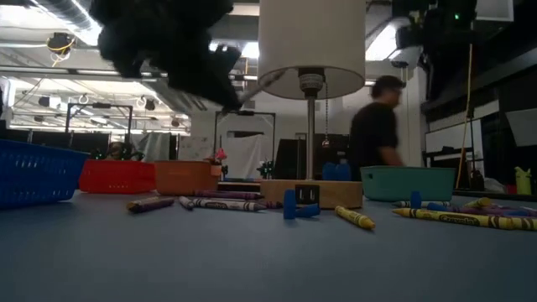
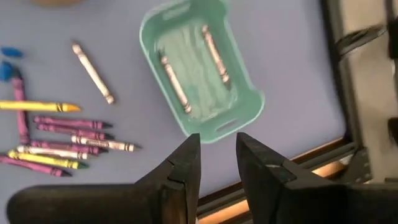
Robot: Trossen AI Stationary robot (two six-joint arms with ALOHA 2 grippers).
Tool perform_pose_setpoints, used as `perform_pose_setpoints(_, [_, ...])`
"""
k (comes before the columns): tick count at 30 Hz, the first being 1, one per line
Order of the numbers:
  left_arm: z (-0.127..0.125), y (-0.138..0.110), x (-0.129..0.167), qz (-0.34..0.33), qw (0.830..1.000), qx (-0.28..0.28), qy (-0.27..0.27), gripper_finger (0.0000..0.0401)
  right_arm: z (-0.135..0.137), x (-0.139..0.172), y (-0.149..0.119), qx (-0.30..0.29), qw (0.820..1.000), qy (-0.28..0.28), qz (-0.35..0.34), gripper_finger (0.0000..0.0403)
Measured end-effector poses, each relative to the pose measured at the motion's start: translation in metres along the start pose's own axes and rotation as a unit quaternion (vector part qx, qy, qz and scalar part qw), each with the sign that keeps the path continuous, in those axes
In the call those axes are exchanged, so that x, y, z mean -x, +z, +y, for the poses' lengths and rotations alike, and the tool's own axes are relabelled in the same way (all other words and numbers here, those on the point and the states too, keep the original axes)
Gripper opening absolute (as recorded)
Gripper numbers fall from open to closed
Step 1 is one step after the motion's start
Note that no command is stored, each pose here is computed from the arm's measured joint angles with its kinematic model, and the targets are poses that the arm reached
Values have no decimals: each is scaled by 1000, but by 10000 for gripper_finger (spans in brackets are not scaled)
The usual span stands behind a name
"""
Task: Sort crayons
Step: Put the gray crayon into the green bin
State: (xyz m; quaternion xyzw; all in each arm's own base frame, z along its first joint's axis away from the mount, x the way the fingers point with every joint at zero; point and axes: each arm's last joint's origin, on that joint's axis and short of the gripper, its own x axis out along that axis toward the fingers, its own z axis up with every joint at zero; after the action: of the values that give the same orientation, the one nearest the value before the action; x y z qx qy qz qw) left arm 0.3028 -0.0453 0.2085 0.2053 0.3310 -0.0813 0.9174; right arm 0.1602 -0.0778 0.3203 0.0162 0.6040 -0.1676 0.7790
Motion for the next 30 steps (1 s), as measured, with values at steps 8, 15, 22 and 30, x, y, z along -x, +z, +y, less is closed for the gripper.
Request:
perform_pose_setpoints(8, [4,39,13,-39,999,-6,9,12,-11,40,12,-16,995,-73,-73,101])
perform_pose_setpoints(15, [1,69,30,-52,998,-19,-5,12,-19,51,26,-15,978,-151,-141,101])
perform_pose_setpoints(22, [-2,93,52,-27,999,-36,-13,12,-34,51,37,-14,970,-155,-186,101])
perform_pose_setpoints(30, [4,100,88,106,992,-17,61,12,-56,47,31,-59,969,-167,-171,101])
